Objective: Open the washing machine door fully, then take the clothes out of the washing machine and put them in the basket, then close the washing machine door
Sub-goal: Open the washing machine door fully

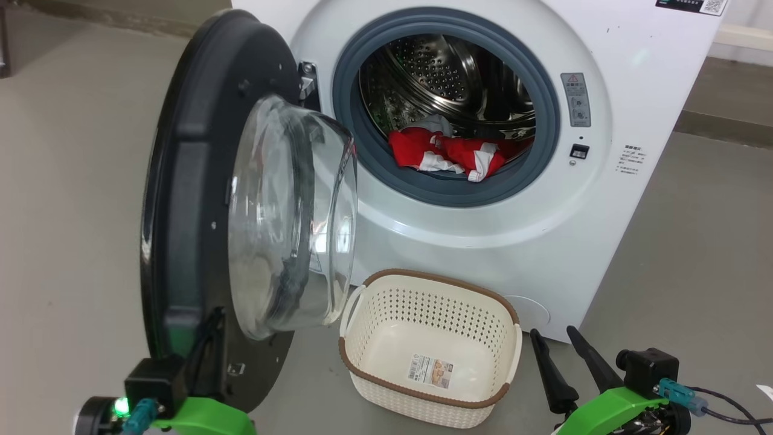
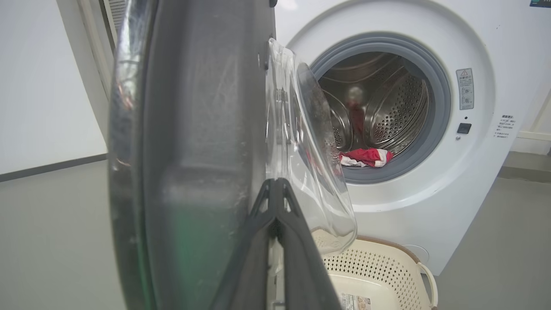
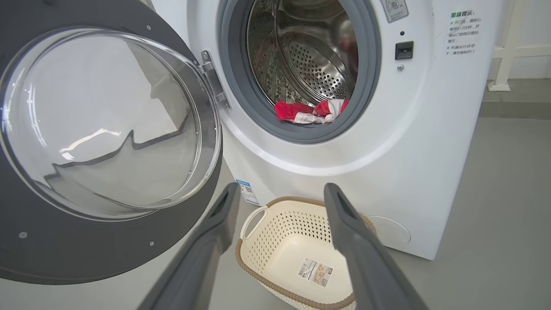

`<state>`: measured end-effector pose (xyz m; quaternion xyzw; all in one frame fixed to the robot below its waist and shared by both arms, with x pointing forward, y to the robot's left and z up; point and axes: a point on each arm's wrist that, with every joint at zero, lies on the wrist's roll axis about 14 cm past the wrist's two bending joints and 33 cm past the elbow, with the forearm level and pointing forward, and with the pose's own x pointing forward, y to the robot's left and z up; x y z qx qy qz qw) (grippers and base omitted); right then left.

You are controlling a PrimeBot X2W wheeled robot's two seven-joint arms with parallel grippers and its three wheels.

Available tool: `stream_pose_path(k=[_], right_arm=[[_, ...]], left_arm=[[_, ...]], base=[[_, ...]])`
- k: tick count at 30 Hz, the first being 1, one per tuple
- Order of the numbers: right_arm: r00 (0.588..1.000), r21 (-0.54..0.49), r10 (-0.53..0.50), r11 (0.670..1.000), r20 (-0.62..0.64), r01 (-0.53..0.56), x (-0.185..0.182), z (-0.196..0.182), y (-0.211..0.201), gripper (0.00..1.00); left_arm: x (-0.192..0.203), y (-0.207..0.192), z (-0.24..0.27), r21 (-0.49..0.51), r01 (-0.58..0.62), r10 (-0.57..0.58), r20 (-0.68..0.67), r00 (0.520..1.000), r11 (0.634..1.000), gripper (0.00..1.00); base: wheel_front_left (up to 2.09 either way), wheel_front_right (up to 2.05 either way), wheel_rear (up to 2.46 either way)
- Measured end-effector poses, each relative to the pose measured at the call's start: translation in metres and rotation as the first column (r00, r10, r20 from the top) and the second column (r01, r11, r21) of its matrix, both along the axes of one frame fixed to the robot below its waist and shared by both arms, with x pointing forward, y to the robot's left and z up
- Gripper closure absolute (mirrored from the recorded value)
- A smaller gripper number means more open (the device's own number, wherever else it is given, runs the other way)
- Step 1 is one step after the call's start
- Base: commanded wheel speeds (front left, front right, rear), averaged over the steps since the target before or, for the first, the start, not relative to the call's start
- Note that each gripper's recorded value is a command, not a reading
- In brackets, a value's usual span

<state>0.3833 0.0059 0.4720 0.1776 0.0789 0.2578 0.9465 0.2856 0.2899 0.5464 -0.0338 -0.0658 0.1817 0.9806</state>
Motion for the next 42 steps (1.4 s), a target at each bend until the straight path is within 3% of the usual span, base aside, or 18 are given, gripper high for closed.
stream_pose_path(k=[18,42], right_arm=[[1.0,-0.019,-0.003,1.0,-0.024,0.003,0.002,-0.012,-0.003,0.0],[0.997,-0.059,-0.054,0.997,-0.061,0.051,0.008,-0.033,-0.024,0.0]], left_arm=[[-0.021,0.086,-0.02,0.027,-0.196,0.197,-0.084,0.977,0.98,1.0],[-0.001,0.143,-0.011,0.043,-0.315,0.317,-0.093,0.944,0.948,1.0]], base=[[0.0,0.0,0.0],[0.0,0.0,0.0]])
